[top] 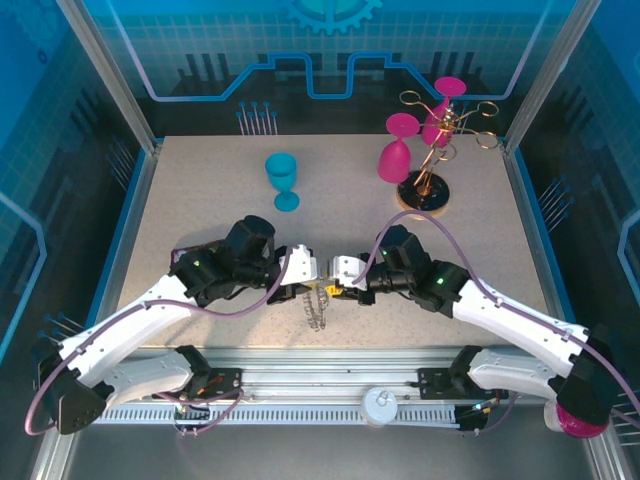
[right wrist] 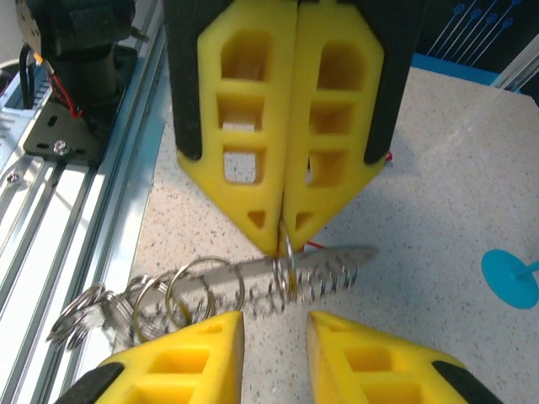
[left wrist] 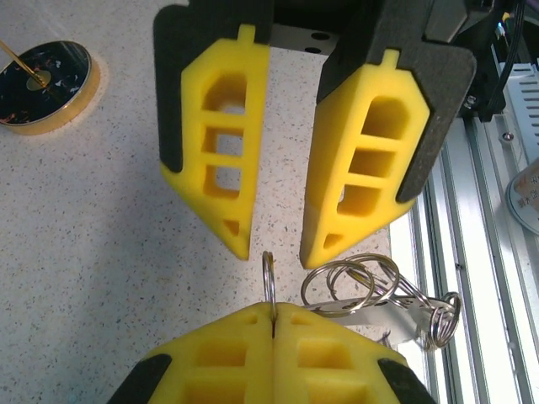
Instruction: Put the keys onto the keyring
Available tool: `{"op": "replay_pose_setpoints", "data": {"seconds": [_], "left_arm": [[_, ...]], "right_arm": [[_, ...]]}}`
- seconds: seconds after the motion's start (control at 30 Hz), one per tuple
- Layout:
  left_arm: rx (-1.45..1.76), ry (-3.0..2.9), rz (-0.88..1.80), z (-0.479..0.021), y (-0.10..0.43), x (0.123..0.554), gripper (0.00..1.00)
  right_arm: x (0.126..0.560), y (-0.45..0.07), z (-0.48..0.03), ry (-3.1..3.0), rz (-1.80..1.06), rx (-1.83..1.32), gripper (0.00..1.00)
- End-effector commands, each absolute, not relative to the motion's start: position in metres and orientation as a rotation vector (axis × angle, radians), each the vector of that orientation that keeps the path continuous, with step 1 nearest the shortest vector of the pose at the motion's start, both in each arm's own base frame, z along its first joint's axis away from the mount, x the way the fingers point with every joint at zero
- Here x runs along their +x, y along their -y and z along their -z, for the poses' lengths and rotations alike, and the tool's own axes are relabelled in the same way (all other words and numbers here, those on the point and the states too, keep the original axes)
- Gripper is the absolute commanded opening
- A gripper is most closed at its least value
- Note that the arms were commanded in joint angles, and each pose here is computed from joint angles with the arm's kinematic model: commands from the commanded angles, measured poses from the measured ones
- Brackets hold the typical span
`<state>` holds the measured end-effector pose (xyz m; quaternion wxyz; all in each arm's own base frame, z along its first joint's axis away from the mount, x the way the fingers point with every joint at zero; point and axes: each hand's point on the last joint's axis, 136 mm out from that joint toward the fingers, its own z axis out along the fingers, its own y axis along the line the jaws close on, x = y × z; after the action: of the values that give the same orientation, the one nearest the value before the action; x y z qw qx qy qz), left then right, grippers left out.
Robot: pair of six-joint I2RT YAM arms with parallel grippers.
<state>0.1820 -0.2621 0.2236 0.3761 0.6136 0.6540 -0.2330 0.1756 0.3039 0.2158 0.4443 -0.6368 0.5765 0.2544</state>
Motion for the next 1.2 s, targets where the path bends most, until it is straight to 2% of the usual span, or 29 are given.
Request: {"op": "replay_pose_setpoints", "data": {"seconds": [0.0, 0.13, 0.3, 0.43, 0.57, 0.67, 0.7, 0.93, 1.17], "left_arm": [[1.623, -1.621, 0.623, -0.233, 0.267, 0.175, 0.00], [1.628, -1.618, 0.626, -0.234, 0.268, 0.175, 0.00], [1.632, -1.620, 0.631, -0.234, 0.270, 0.175, 0.00], [1.614, -1.601, 0.648, -0.242, 0.271, 0.175, 0.00], [1.569, -1.595, 0.638, -0.249, 0.271, 0.178, 0.01], [1.516, -1.603, 0.609, -0.248, 0.267, 0.182, 0.26], [1.491, -1.603, 0.603, -0.247, 0.264, 0.182, 0.29], [1.280, -1.563, 0.670, -0.250, 0.254, 0.177, 0.30], [1.192, -1.523, 0.837, -0.249, 0.266, 0.171, 0.32]], "right_arm": [[0.173, -0.317, -0.234, -1.356, -0.684, -1.547, 0.25], [0.170, -0.320, -0.234, -1.348, -0.702, -1.553, 0.20], [0.168, -0.321, -0.232, -1.343, -0.721, -1.561, 0.07], [0.166, -0.321, -0.228, -1.348, -0.731, -1.569, 0.00], [0.163, -0.320, -0.230, -1.336, -0.756, -1.555, 0.00], [0.166, -0.314, -0.238, -1.318, -0.801, -1.474, 0.00], [0.167, -0.311, -0.242, -1.312, -0.825, -1.440, 0.00], [0.165, -0.297, -0.256, -1.283, -0.956, -1.315, 0.00], [0.157, -0.299, -0.268, -1.217, -1.046, -1.293, 0.00]]}}
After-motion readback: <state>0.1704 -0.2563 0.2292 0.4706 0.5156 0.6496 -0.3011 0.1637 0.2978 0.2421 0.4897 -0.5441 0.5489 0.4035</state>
